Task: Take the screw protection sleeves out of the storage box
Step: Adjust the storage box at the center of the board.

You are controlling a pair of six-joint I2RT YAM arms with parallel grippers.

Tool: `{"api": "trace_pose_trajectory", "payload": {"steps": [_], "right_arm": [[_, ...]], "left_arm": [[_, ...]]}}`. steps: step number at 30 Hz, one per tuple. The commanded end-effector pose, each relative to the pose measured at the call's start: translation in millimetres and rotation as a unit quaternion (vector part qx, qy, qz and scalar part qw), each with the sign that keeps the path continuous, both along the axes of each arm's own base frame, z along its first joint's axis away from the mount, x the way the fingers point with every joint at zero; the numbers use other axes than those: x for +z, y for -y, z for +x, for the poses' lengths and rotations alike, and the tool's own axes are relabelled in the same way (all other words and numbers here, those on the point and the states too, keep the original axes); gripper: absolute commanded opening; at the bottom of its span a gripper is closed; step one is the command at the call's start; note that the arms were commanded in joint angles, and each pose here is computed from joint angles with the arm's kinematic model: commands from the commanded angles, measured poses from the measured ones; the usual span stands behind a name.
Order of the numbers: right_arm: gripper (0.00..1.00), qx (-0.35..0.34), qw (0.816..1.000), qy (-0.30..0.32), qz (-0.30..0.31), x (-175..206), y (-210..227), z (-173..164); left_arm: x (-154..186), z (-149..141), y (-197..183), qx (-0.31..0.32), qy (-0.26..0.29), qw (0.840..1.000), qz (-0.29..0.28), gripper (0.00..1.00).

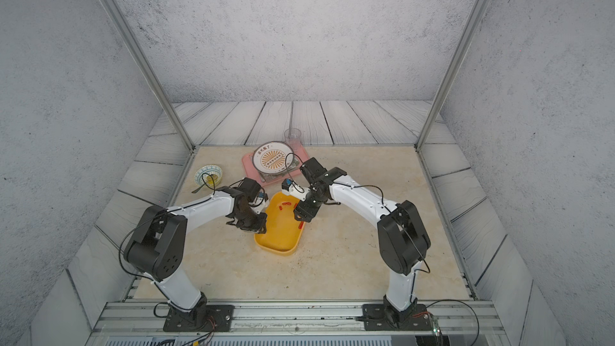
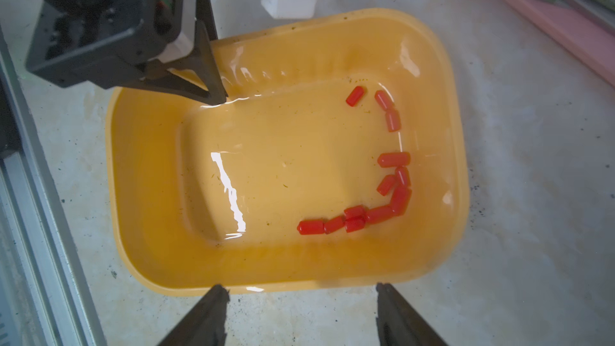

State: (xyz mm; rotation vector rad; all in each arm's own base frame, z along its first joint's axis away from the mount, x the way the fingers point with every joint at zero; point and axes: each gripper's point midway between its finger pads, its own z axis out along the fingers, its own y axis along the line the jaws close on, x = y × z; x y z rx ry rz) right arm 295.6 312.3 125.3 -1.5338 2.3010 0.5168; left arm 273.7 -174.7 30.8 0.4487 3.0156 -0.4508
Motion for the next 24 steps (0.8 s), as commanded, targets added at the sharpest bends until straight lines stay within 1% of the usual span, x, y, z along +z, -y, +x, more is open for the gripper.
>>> {"api": "trace_pose_trajectory", "payload": {"steps": [1,4,6,9,13,15,19,21,24], "right_arm": [[0.70,0.008,1.000,0.011,-0.022,-6.8,-5.1,4.4],[0.66,0.014,0.999,0.015,-0.037,-12.3,-4.7,7.1],[0.62,0.023,0.998,0.020,-0.051,-16.0,-4.5,8.1],[0.57,0.034,0.997,0.023,-0.070,-21.1,-2.2,9.7],[0.53,0.043,0.994,0.036,-0.090,-24.7,2.7,14.4],[0.52,0.046,0.993,0.038,-0.098,-27.0,4.7,15.4],[0.49,0.052,0.991,0.031,-0.117,-32.9,11.2,12.5],[0.49,0.046,0.991,0.026,-0.120,-35.3,12.8,11.6],[0.48,0.034,0.990,0.018,-0.135,-41.1,13.0,6.3]], "left_arm": [[14.3,-0.8,9.5,0.000,0.009,0.999,-0.033,0.32],[20.7,-5.7,17.7,-0.005,-0.001,0.998,-0.060,0.36],[23.6,-9.8,23.0,-0.009,-0.010,0.997,-0.081,0.36],[25.0,-22.2,33.4,-0.021,-0.039,0.992,-0.120,0.36],[28.4,-38.5,48.3,-0.036,-0.080,0.979,-0.185,0.35],[29.5,-44.9,54.1,-0.040,-0.100,0.972,-0.207,0.35],[33.9,-48.4,58.0,-0.042,-0.110,0.967,-0.228,0.38],[34.0,-43.7,51.8,-0.037,-0.098,0.971,-0.216,0.40],[34.5,-32.1,36.1,-0.015,-0.086,0.975,-0.206,0.46]]}}
